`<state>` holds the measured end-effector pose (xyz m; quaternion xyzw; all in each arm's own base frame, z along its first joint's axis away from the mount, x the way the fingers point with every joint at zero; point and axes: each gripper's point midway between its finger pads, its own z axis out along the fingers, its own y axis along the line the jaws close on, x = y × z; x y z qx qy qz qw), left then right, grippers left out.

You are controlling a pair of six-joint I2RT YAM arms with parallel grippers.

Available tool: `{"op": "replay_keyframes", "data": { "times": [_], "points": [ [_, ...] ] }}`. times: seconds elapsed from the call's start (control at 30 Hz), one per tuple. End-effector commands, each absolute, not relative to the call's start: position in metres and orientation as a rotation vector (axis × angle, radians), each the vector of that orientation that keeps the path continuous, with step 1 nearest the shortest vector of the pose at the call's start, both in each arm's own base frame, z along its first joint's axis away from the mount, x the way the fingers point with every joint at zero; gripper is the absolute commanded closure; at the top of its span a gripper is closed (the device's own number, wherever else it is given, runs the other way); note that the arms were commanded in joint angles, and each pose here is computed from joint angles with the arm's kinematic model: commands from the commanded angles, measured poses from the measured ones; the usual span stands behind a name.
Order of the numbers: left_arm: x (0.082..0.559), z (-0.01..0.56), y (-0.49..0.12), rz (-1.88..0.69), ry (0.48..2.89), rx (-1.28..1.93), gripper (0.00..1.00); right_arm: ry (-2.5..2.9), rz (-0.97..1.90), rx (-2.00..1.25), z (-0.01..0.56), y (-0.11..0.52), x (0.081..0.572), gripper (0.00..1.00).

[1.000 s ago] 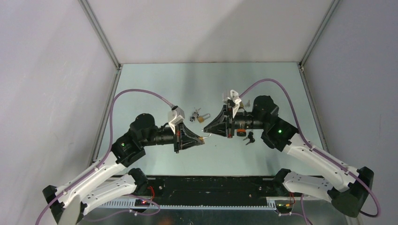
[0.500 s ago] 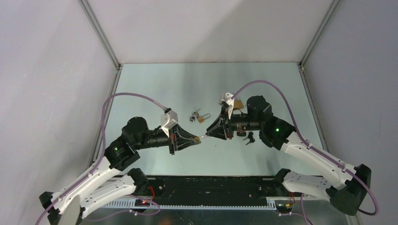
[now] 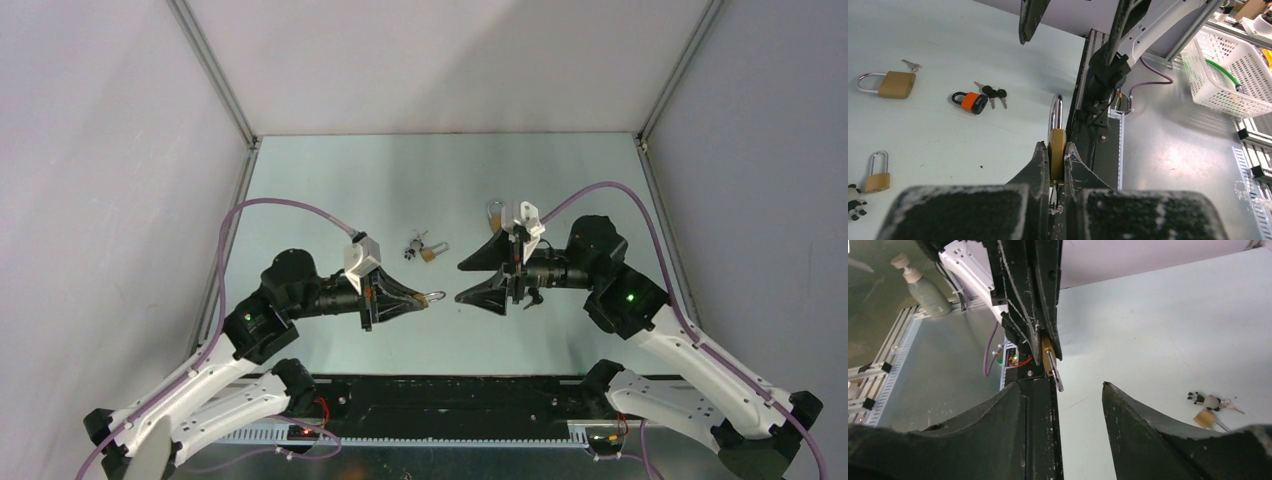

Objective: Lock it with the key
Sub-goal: Lock the lock.

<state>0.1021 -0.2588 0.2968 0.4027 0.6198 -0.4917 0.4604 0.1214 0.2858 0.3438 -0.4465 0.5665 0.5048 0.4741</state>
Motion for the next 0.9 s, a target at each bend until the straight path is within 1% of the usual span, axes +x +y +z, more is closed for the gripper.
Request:
{"op": "replay_keyframes", "data": {
  "times": [0.0,0.13,0.2,0.27,0.3,0.33,0.37,0.4,0.43,0.47,0.5,0.53,0.57,0.87],
  "points": [
    [0.096,0.328,-0.26,-1.232,1.407,1.022,1.0,1.312,1.285,-1.211,0.338,0.291,0.104,0.34],
    [0.094,0.329,-0.261,-1.244,1.403,1.033,1.0,1.302,1.295,-1.236,0.333,0.302,0.105,0.34],
    [0.093,0.329,-0.261,-1.247,1.402,1.034,1.0,1.29,1.315,-1.248,0.333,0.307,0.104,0.36],
    [0.092,0.329,-0.261,-1.251,1.401,1.036,1.0,1.272,1.334,-1.245,0.336,0.311,0.105,0.4],
    [0.092,0.329,-0.26,-1.253,1.401,1.036,1.0,1.276,1.344,-1.247,0.335,0.313,0.105,0.46],
    [0.092,0.33,-0.26,-1.252,1.401,1.035,1.0,1.27,1.357,-1.249,0.336,0.314,0.104,0.5],
    [0.092,0.329,-0.26,-1.252,1.4,1.035,1.0,1.277,1.363,-1.251,0.335,0.315,0.104,0.6],
    [0.093,0.329,-0.26,-1.247,1.403,1.031,1.0,1.283,1.373,-1.252,0.334,0.316,0.104,0.65],
    [0.094,0.33,-0.26,-1.243,1.402,1.027,1.0,1.287,1.377,-1.252,0.333,0.317,0.103,0.75],
    [0.095,0.33,-0.26,-1.236,1.405,1.019,1.0,1.29,1.379,-1.253,0.333,0.317,0.103,0.8],
    [0.096,0.33,-0.26,-1.233,1.405,1.016,1.0,1.29,1.384,-1.255,0.333,0.317,0.102,0.88],
    [0.097,0.33,-0.259,-1.227,1.405,1.012,1.0,1.295,1.387,-1.256,0.332,0.317,0.101,0.93],
    [0.097,0.331,-0.259,-1.224,1.405,1.009,1.0,1.301,1.393,-1.255,0.332,0.317,0.1,0.99],
    [0.098,0.334,-0.262,-1.233,1.403,1.013,1.0,1.363,1.386,-1.179,0.33,0.329,0.107,1.0]
  ]
}}
